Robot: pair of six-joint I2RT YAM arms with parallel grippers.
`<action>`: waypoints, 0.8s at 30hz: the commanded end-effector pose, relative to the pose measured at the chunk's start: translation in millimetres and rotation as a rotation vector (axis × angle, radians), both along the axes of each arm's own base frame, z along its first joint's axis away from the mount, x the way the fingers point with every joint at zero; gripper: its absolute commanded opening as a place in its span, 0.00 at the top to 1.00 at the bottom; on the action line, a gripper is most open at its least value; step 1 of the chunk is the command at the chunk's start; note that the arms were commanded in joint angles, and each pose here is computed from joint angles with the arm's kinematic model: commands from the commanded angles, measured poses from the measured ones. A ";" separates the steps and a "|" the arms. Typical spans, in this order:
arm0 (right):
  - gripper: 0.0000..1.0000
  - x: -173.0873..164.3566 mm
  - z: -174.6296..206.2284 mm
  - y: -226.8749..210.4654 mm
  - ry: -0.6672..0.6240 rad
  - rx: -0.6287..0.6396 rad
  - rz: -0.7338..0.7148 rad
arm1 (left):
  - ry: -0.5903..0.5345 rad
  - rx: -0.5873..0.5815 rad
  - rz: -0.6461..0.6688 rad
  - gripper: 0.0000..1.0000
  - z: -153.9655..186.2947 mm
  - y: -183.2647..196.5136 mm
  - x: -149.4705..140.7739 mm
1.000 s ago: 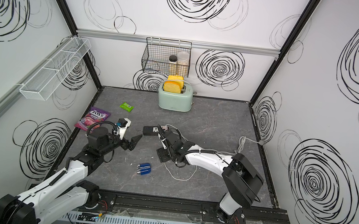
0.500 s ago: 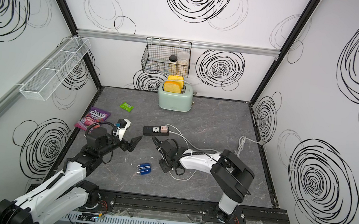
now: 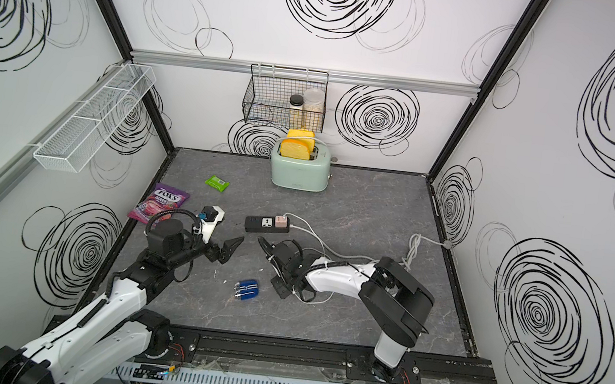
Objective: Charge the electric shaver
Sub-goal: Pick up the charging cable from the center of the board.
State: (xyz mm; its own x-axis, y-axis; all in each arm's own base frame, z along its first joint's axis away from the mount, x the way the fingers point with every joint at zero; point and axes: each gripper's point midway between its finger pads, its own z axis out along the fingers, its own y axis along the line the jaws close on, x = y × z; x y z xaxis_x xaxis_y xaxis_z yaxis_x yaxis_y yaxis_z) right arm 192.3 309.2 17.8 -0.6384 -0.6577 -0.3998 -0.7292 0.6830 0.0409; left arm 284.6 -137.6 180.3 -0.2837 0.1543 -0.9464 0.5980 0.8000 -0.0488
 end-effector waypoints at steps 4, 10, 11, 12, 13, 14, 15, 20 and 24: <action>1.00 -6.8 48.5 -10.1 -0.221 0.093 0.262 | -0.001 -0.060 -0.144 0.01 25.2 -22.5 -6.3; 1.00 -7.5 125.9 -19.4 -0.560 0.245 0.467 | 0.118 -0.151 -0.341 0.04 20.6 -56.5 -25.0; 1.00 -10.5 133.8 -21.2 -0.604 0.251 0.510 | 0.141 -0.164 -0.382 0.05 20.2 -63.4 -28.5; 1.00 -12.6 138.6 -23.8 -0.637 0.246 0.546 | 0.164 -0.175 -0.430 0.06 20.0 -71.3 -33.4; 1.00 -13.9 141.5 -25.3 -0.657 0.238 0.576 | 0.176 -0.183 -0.471 0.06 21.5 -77.5 -37.4; 1.00 -14.9 143.1 -27.9 -0.674 0.221 0.606 | 0.186 -0.189 -0.520 0.07 23.3 -84.8 -42.3; 1.00 -14.7 143.5 -30.1 -0.687 0.200 0.632 | 0.191 -0.191 -0.562 0.07 25.5 -91.2 -46.7; 1.00 -3.3 141.5 -38.2 -0.718 0.093 0.687 | 0.252 -0.195 -0.714 0.10 30.4 -114.9 -60.7; 1.00 6.8 145.7 -38.9 -0.748 0.064 0.687 | 0.295 -0.199 -0.812 0.14 32.0 -128.2 -70.6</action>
